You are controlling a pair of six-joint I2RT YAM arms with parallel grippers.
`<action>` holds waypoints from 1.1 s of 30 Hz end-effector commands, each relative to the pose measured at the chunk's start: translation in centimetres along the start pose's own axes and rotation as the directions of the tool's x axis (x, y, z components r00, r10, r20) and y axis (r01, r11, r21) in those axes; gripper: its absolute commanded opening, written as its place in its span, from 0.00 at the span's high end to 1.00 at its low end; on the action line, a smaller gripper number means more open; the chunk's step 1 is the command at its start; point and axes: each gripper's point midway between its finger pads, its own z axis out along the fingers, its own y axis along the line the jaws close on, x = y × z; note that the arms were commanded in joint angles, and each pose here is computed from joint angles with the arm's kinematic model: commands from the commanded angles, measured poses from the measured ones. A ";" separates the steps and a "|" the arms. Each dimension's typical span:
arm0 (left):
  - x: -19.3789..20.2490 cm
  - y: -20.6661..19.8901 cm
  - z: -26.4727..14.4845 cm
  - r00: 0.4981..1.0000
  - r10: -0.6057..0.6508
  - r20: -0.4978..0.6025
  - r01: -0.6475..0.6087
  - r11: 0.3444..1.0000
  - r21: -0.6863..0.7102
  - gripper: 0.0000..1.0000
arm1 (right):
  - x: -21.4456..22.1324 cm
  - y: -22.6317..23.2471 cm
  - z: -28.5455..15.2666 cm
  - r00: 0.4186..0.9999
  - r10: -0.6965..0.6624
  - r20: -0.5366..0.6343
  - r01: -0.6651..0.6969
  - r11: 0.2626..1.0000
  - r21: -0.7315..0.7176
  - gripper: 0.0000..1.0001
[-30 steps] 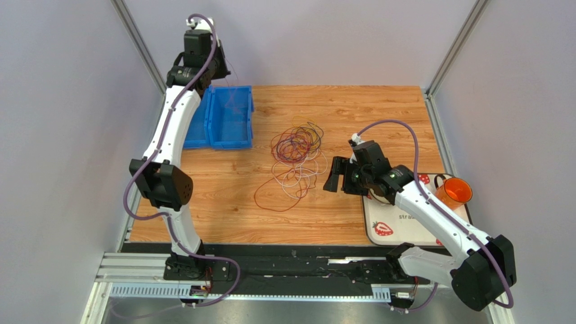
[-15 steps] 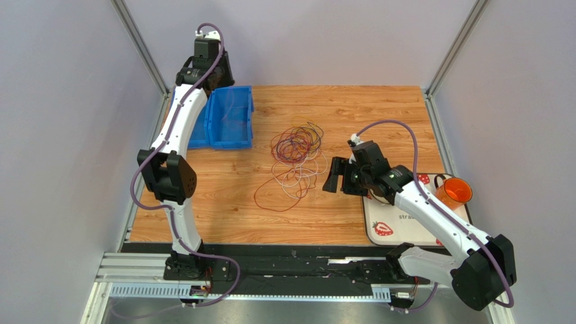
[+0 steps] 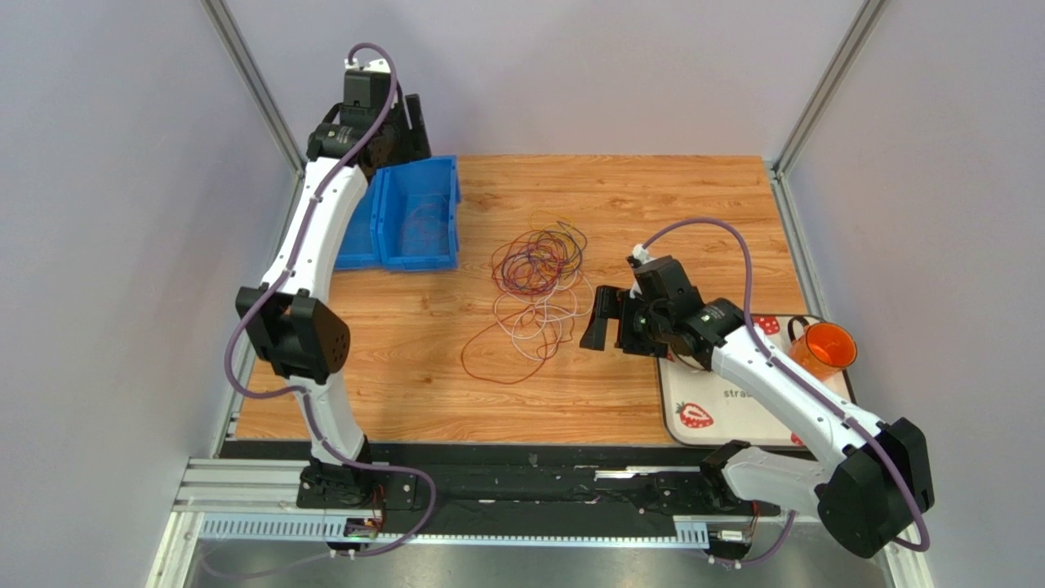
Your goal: Untangle the cables
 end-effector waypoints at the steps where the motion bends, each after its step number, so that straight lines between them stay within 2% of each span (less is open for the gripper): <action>1: 0.9 -1.5 -5.4 1.000 0.022 0.019 -0.022 1.000 0.014 0.20 | -1.2 0.8 0.0 1.000 0.015 0.026 -0.015 1.000 -0.003 0.04; 4: 4.3 -3.2 -6.3 0.996 0.079 -0.032 -0.078 0.996 0.030 0.18 | -1.0 0.7 0.5 1.000 0.017 0.006 -0.017 1.000 0.004 0.04; 6: 6.4 -3.7 -6.6 0.993 0.104 -0.058 -0.103 0.994 0.028 0.19 | -1.5 0.4 0.6 1.000 0.025 0.018 -0.026 0.999 0.035 0.13; 8: 8.4 -5.5 -7.1 0.988 0.127 -0.083 -0.122 0.990 0.071 0.20 | -1.7 -1.2 0.6 0.997 0.074 0.032 -0.078 0.987 0.139 0.14; 10: 10.7 -7.1 -7.5 0.983 0.156 -0.096 -0.144 0.983 0.116 0.20 | -2.3 -1.8 0.4 0.995 0.078 0.060 -0.088 0.980 0.177 0.13; 11: 12.8 -7.5 -7.3 0.976 0.173 -0.130 -0.154 0.978 0.143 0.20 | -2.3 -1.8 0.3 0.994 0.081 0.067 -0.091 0.980 0.175 0.13; 13: 13.7 -9.6 -7.5 0.979 0.170 -0.109 -0.143 0.966 0.217 0.20 | -2.4 -1.6 0.3 0.993 0.085 0.084 -0.097 0.984 0.152 0.13; 18: 18.2 -12.6 -5.5 0.956 0.218 -0.198 -0.154 0.943 0.295 0.25 | -2.8 -1.0 -1.1 0.981 0.110 0.159 -0.126 0.987 0.095 0.12; 22: 20.8 -14.8 -3.8 0.936 0.268 -0.229 -0.189 0.930 0.315 0.25 | -2.8 -1.0 -1.8 0.978 0.099 0.183 -0.115 0.991 0.074 0.11; 33: 26.6 -19.6 0.4 0.893 0.352 -0.282 -0.239 0.900 0.365 0.23 | -1.7 -1.5 -2.1 0.984 0.083 0.156 -0.095 0.993 0.076 0.12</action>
